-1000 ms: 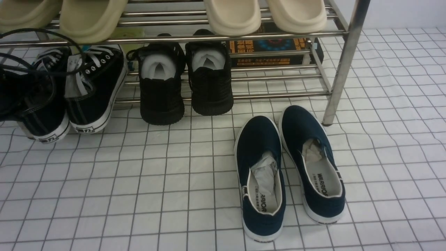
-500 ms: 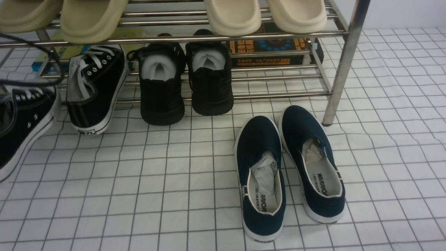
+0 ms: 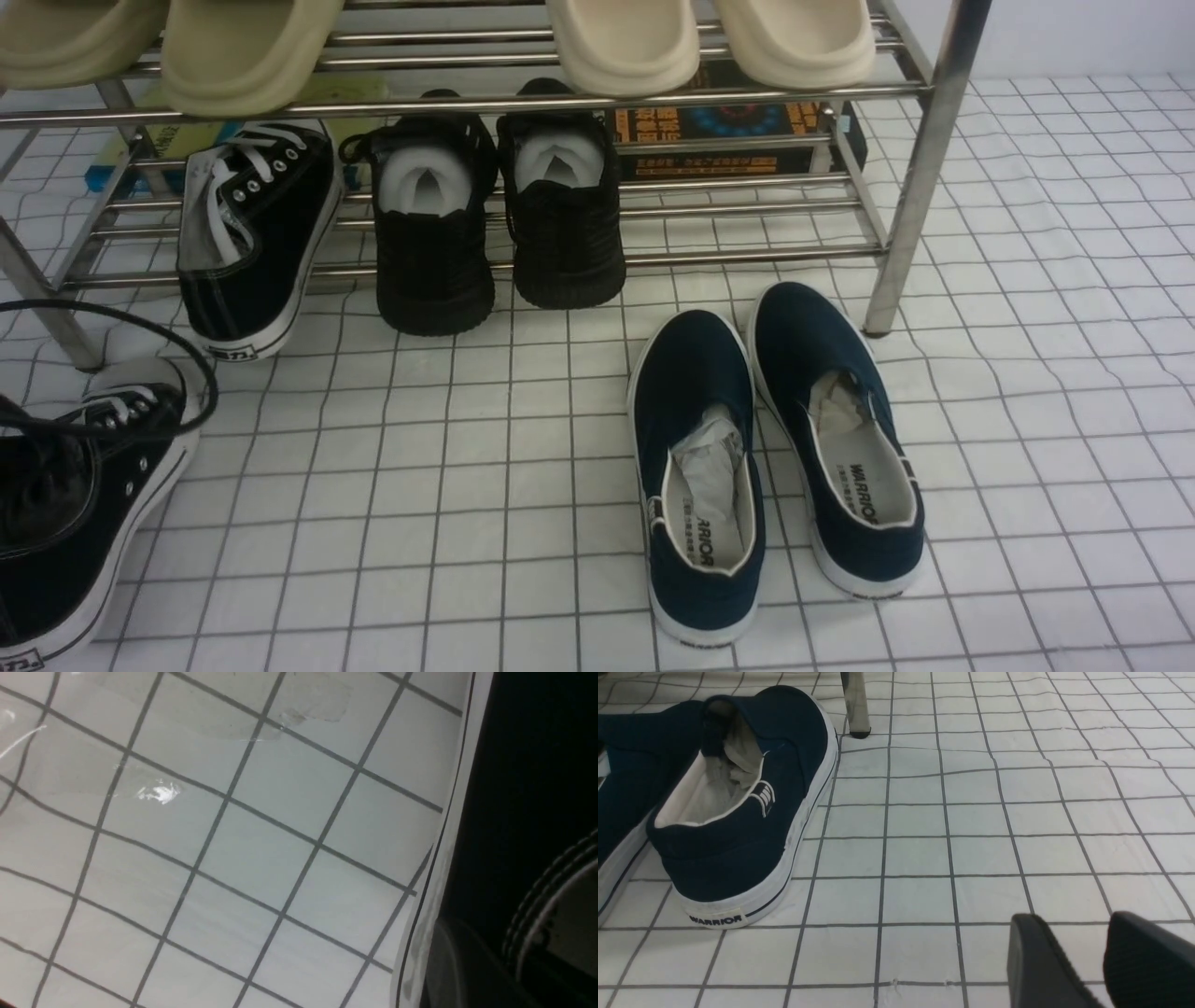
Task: Take the shoes off the shelf with your hand from the white checkered tablecloth.
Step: 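Set the held shoe down on the floor in front of the rack with the left gripper, then grasp the leftmost shoe on the bottom shelf of the shoe rack with the left gripper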
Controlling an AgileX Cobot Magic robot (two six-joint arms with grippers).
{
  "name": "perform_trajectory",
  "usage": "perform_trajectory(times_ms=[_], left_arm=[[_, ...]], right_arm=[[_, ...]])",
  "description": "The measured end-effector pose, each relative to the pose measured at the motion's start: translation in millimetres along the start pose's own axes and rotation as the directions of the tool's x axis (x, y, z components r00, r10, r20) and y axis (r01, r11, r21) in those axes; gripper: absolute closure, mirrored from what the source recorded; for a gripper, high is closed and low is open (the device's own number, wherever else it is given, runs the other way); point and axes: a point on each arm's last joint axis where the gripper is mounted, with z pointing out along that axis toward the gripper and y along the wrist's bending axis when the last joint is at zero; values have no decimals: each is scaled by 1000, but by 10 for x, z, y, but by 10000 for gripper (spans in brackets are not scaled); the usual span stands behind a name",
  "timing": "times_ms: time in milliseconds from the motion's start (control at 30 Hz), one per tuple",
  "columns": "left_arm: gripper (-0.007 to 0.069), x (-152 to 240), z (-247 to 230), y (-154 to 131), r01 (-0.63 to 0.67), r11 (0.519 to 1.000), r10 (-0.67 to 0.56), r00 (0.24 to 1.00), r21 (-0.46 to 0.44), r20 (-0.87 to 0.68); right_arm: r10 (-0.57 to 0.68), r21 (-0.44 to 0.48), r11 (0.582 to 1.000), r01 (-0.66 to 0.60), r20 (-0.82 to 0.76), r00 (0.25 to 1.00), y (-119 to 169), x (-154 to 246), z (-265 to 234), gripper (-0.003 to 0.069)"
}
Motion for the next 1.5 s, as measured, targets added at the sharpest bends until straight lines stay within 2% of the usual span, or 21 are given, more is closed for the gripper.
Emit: perform_trajectory(times_ms=[67, 167, 200, 333, 367, 400, 500, 533, 700, 867, 1100, 1367, 1433, 1500], left_arm=[[585, -1, 2, 5, -16, 1000, 16, 1000, -5, 3], [510, -23, -6, 8, -37, 999, 37, 999, -8, 32], [510, -24, -7, 8, -37, 999, 37, 999, -8, 34], [344, -101, -119, 40, -48, 998, 50, 998, -39, 44], [337, -112, -129, 41, -48, 998, 50, 998, -40, 49], [284, -194, -235, 47, -34, 998, 37, 997, -44, 65], [236, -301, -373, 24, 0, 1000, 1, 995, -10, 99], [221, -377, -471, -12, 33, 999, -38, 991, 39, 125], [213, -665, -652, -203, 105, 961, -155, 971, 254, 183], [213, -942, -448, -424, 108, 910, -195, 963, 400, 184], [213, -1134, -164, -806, 15, 886, -142, 960, 463, 241], [216, -1222, 75, -879, 33, 887, -168, 952, 460, 256], [241, -1224, 151, -894, 41, 888, -167, 957, 458, 237], [302, -1221, 236, -912, 51, 889, -165, 963, 456, 213]], right_arm=[[0, 0, 1000, 0, 0, 1000, 0, 0, 0, 420], [0, 0, 1000, 0, 0, 1000, 0, 0, 0, 420], [0, 0, 1000, 0, 0, 1000, 0, 0, 0, 420], [0, 0, 1000, 0, 0, 1000, 0, 0, 0, 420], [0, 0, 1000, 0, 0, 1000, 0, 0, 0, 420], [0, 0, 1000, 0, 0, 1000, 0, 0, 0, 420], [0, 0, 1000, 0, 0, 1000, 0, 0, 0, 420], [0, 0, 1000, 0, 0, 1000, 0, 0, 0, 420], [0, 0, 1000, 0, 0, 1000, 0, 0, 0, 420], [0, 0, 1000, 0, 0, 1000, 0, 0, 0, 420], [0, 0, 1000, 0, 0, 1000, 0, 0, 0, 420], [0, 0, 1000, 0, 0, 1000, 0, 0, 0, 420], [0, 0, 1000, 0, 0, 1000, 0, 0, 0, 420], [0, 0, 1000, 0, 0, 1000, 0, 0, 0, 420]])
